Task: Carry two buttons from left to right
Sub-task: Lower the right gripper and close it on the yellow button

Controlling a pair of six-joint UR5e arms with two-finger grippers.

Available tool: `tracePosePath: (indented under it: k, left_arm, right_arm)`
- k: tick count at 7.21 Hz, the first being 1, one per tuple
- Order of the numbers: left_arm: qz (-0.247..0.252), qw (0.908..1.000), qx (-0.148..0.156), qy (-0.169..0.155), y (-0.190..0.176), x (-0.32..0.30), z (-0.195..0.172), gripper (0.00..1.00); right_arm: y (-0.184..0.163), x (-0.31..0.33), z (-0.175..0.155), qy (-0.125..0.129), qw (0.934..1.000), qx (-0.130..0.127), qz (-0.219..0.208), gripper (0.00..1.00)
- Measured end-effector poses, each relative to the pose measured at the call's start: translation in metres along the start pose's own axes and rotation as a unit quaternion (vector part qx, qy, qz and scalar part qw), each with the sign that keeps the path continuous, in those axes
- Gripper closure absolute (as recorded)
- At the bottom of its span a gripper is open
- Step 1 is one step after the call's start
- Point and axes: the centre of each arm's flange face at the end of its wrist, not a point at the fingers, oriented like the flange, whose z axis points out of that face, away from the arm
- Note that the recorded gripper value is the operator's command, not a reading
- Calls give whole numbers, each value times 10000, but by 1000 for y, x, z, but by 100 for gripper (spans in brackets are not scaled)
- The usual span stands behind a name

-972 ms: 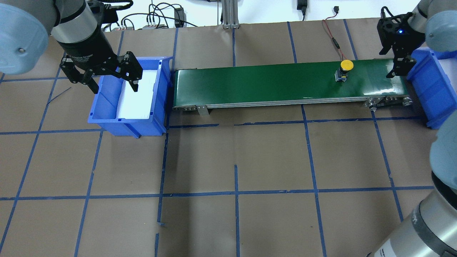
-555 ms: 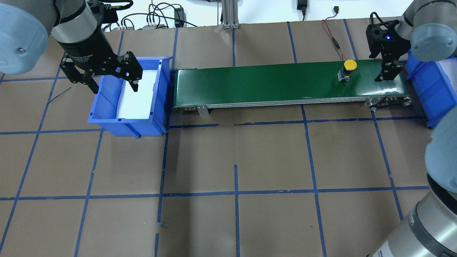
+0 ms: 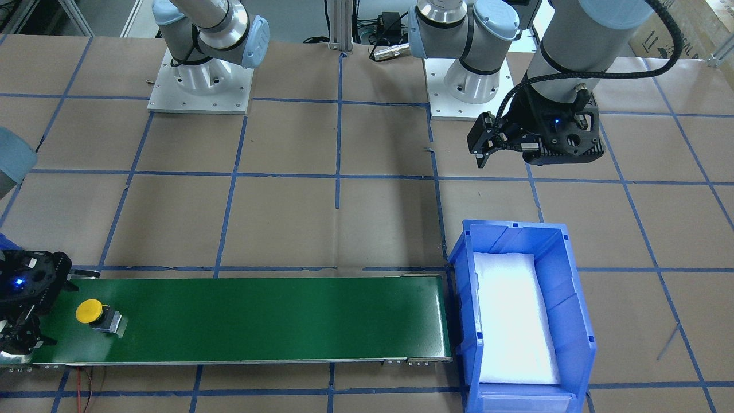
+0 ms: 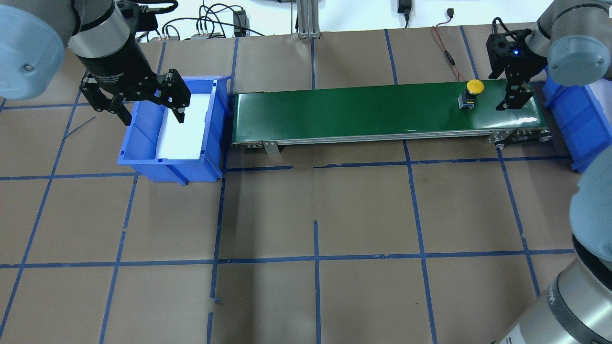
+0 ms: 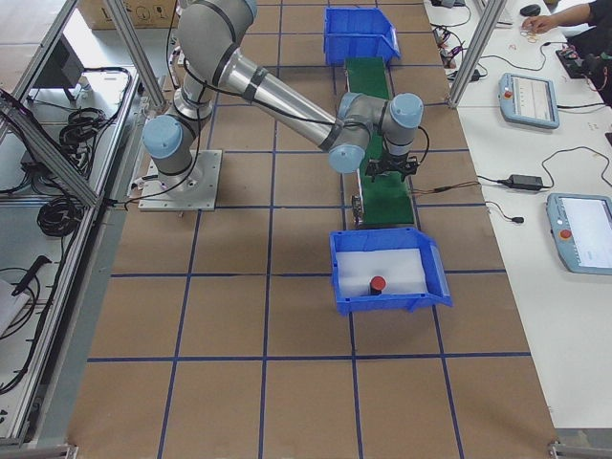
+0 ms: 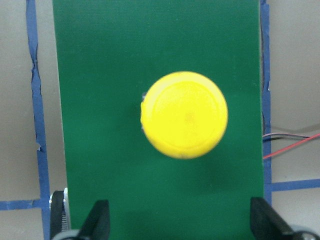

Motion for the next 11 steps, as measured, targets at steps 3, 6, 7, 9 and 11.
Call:
tracePosePath:
  k: [3,6,7,9,11]
  left_arm:
    - [-3,10000,-2,10,0,0,0,0]
    - [-3,10000,-2,16,0,0,0,0]
    - [-3,10000,-1,17,0,0,0,0]
    - [-3,10000,-2,13,0,0,0,0]
    - [-3,10000,-3,11,0,0,0,0]
  right_arm:
    - [-6,-1,11,-10,9997,263,-3,1]
    - [-5,0,14,-21,9996,291,-16,2]
    - [-5,0,14,-19,9996,291,-17,3]
    - [-5,0,14,-22,9996,292,-15,12]
    - [-5,-1,15,-33,9996,280,-28,52]
